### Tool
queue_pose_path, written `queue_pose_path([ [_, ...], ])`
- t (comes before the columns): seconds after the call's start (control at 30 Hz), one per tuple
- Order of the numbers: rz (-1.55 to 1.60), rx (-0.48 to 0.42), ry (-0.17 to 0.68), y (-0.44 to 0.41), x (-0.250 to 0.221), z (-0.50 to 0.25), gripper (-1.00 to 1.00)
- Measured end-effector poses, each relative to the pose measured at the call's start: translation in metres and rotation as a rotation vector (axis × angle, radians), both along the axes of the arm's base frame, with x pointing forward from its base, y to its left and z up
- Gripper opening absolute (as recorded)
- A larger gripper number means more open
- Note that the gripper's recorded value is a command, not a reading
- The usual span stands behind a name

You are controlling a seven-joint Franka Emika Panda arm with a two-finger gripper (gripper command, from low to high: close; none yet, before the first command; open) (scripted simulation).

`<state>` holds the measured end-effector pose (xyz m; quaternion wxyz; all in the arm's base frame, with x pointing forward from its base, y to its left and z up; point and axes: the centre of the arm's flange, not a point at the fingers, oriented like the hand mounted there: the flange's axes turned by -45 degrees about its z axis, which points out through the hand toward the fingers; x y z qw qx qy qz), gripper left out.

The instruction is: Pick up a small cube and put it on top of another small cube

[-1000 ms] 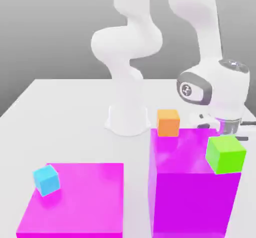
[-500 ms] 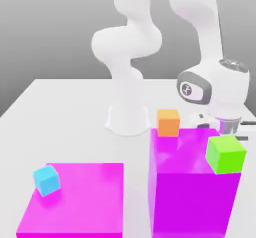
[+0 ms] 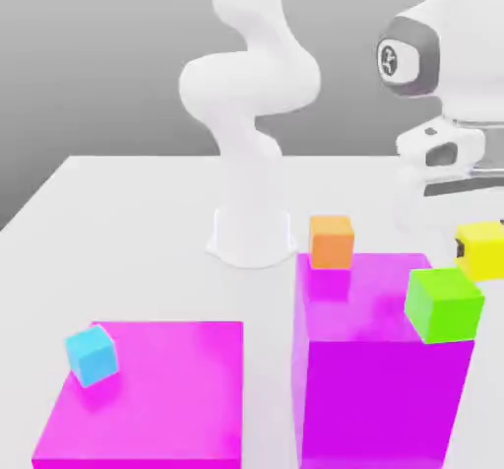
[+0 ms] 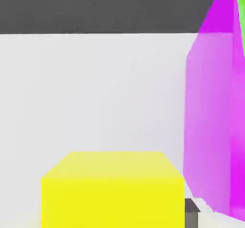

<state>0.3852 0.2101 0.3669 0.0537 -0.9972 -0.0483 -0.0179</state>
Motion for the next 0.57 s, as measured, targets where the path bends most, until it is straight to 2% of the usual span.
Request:
queue_pose_path([
  [0.27,0.138,-0.067,0.057,-0.106,-0.013,0.072,-1.00],
  [0.3,0.148,-0.086,0.040,-0.112,-0.015,0.080,-1.00],
  [0.43,0.156,-0.104,0.024,-0.117,-0.015,0.042,-1.00],
  [0.47,0.156,-0.105,0.024,-0.117,-0.016,0.031,1.00],
  [0.57,0.156,-0.105,0.024,-0.117,-0.016,0.031,1.00],
])
